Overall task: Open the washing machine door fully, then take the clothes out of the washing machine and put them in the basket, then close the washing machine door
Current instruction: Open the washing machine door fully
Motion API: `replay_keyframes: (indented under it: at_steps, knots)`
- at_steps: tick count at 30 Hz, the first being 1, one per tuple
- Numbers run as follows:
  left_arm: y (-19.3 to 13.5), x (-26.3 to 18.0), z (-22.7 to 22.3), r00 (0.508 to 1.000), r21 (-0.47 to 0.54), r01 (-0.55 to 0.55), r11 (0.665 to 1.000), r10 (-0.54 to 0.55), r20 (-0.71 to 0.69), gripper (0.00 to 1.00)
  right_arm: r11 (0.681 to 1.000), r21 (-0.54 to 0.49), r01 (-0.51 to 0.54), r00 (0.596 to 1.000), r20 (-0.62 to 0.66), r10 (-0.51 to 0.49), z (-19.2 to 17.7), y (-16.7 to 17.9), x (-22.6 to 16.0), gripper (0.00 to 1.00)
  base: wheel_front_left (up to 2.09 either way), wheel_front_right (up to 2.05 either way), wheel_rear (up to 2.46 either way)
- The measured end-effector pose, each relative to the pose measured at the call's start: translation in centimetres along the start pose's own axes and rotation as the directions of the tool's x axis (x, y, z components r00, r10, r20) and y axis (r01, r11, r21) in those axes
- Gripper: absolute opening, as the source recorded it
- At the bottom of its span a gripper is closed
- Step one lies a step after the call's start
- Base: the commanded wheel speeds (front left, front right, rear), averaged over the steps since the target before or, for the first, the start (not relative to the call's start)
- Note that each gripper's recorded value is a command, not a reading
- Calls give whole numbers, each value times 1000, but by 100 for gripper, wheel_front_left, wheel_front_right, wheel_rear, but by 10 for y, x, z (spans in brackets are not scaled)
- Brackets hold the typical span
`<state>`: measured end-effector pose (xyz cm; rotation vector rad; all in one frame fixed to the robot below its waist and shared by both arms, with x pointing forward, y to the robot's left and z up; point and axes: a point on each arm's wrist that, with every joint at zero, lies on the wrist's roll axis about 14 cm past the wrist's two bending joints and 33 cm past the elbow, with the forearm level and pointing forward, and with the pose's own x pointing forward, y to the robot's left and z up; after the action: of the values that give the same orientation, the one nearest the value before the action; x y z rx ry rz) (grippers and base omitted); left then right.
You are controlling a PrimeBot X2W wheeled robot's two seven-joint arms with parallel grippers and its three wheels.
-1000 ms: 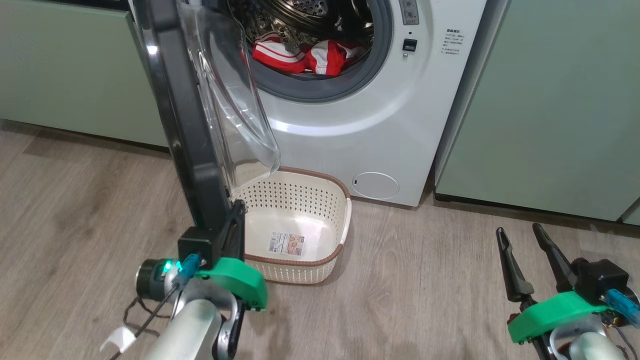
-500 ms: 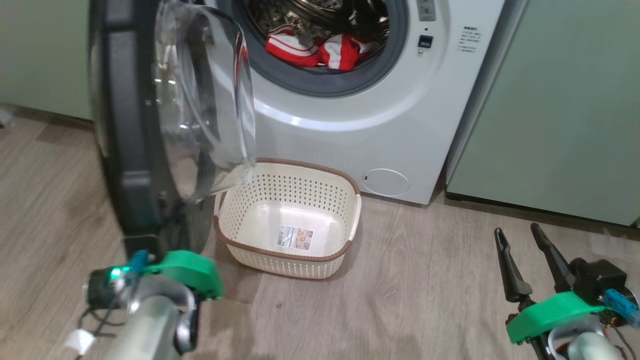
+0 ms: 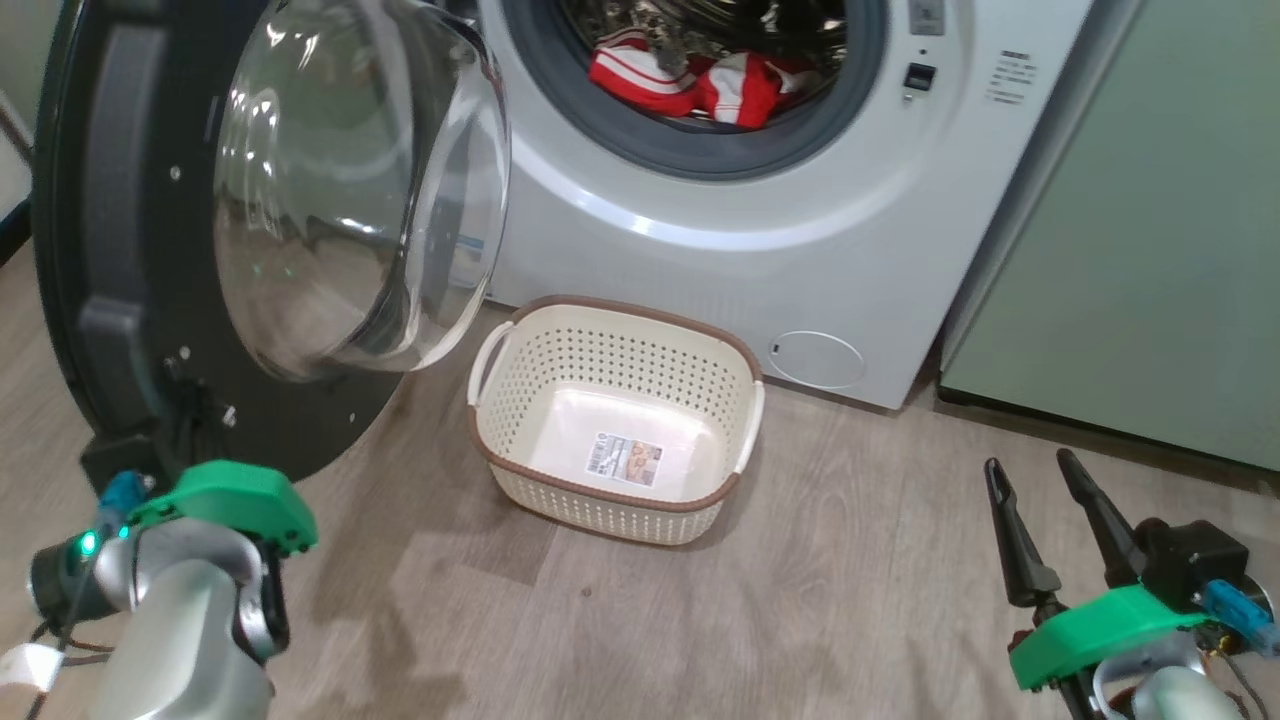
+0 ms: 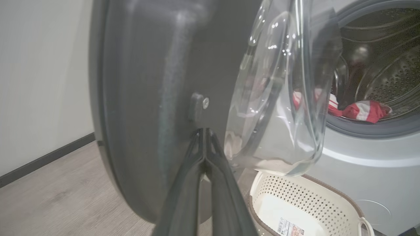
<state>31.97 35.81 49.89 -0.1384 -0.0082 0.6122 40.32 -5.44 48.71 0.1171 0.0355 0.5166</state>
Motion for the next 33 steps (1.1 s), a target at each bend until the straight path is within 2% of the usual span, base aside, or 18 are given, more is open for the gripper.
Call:
replay_keyframes:
  at_steps: [1, 6, 13, 22, 33]
  knots:
    - [12, 1, 0, 999, -8, -35, 999, 35, -3, 0, 1000, 0, -14, 1000, -4, 14, -1, 4, 2, 100, 0, 0, 0]
    - [28, 3, 3, 998, -27, -69, 997, 69, -4, 0, 999, 3, -39, 999, -26, 39, -9, 13, 2, 100, 0, 0, 0]
    - [34, 11, 12, 997, -55, -83, 995, 83, 2, 0, 996, -1, -92, 995, -49, 92, -16, 26, 9, 100, 0, 0, 0]
    - [42, 23, 3, 992, -64, -120, 991, 118, -45, 0, 994, -6, -107, 991, -83, 106, -28, 22, 13, 100, 0, 0, 0]
    - [50, 46, 10, 983, -111, -184, 977, 180, -38, 0, 994, -5, -105, 991, -78, 104, -29, 13, 26, 100, 0, 0, 0]
